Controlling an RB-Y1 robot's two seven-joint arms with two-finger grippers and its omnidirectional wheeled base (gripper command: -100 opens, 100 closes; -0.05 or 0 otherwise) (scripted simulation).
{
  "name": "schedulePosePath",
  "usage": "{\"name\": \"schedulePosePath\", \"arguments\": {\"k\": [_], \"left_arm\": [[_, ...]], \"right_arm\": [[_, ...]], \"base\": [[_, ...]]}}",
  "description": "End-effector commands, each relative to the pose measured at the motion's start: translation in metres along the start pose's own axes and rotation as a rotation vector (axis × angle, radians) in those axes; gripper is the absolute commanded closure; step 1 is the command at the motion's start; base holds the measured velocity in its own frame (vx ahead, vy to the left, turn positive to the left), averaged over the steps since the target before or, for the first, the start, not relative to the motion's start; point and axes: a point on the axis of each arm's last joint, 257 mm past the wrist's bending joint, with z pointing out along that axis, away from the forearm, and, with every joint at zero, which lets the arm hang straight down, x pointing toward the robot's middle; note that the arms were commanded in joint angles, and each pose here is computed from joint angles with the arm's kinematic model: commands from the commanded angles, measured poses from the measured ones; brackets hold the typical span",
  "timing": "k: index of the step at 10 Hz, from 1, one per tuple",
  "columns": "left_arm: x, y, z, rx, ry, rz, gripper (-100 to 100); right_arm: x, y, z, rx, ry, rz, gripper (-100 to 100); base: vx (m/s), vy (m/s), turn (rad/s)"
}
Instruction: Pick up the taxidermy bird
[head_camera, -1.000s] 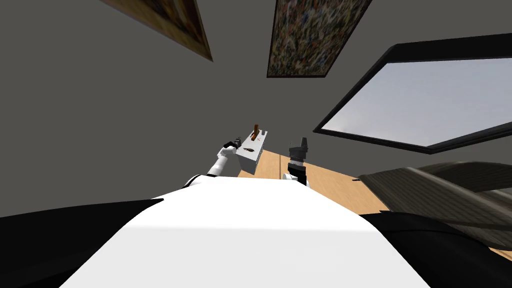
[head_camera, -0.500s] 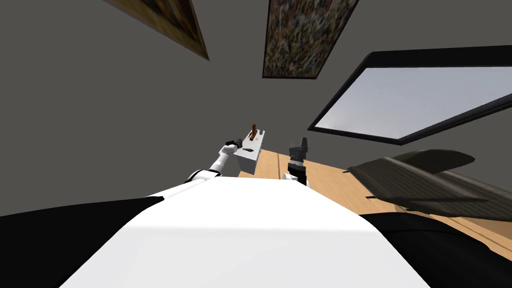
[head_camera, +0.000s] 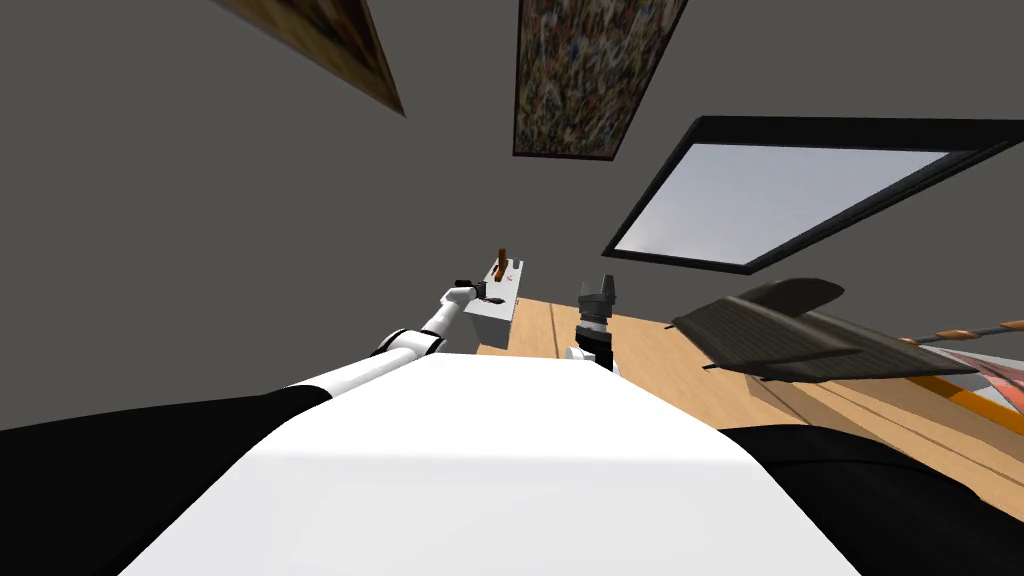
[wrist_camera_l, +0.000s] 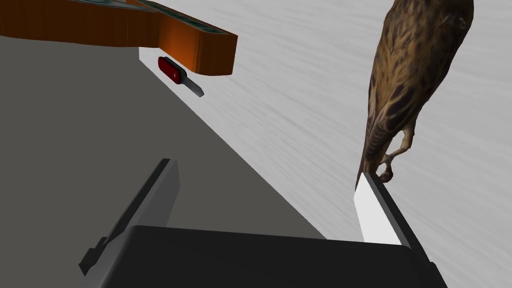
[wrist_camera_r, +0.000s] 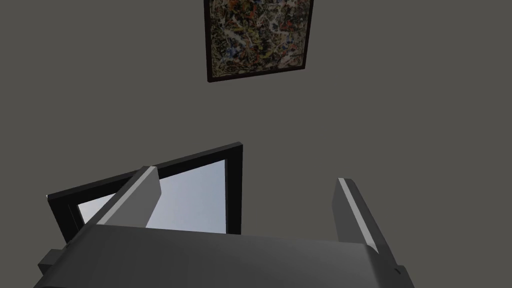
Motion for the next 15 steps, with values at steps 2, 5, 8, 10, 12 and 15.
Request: {"name": "schedulePosePath", "arguments": {"k": [2,5,8,10,12,15], "left_arm": [[0.000,0.020,0.005,-0.101,0.004,-0.009,-100],[0.005,0.033,0.007,-0.206,0.016,-0.015,-100],[0.001,0.058,0.006,-0.301,0.011,-0.030,-100],[0.000,0.074,0.002,-0.393,0.010,-0.039,-100],[-0.004,0.096,-0.003,-0.473,0.003,-0.053,-100],[-0.009,0.122,-0.012,-0.568,-0.007,-0.068,-100]], "right_arm": [[0.000,0.000,0.000,0.000,0.000,0.000,0],[0.000,0.000,0.000,0.000,0.000,0.000,0],[0.000,0.000,0.000,0.000,0.000,0.000,0],[0.000,0.000,0.000,0.000,0.000,0.000,0],[0.000,0.000,0.000,0.000,0.000,0.000,0],[0.000,0.000,0.000,0.000,0.000,0.000,0]], "base": [[0.001,0.063,-0.151],[0.006,0.063,-0.179],[0.021,0.053,-0.164],[0.035,0.057,-0.236],[0.040,0.049,-0.129],[0.068,0.062,-0.168]]}}
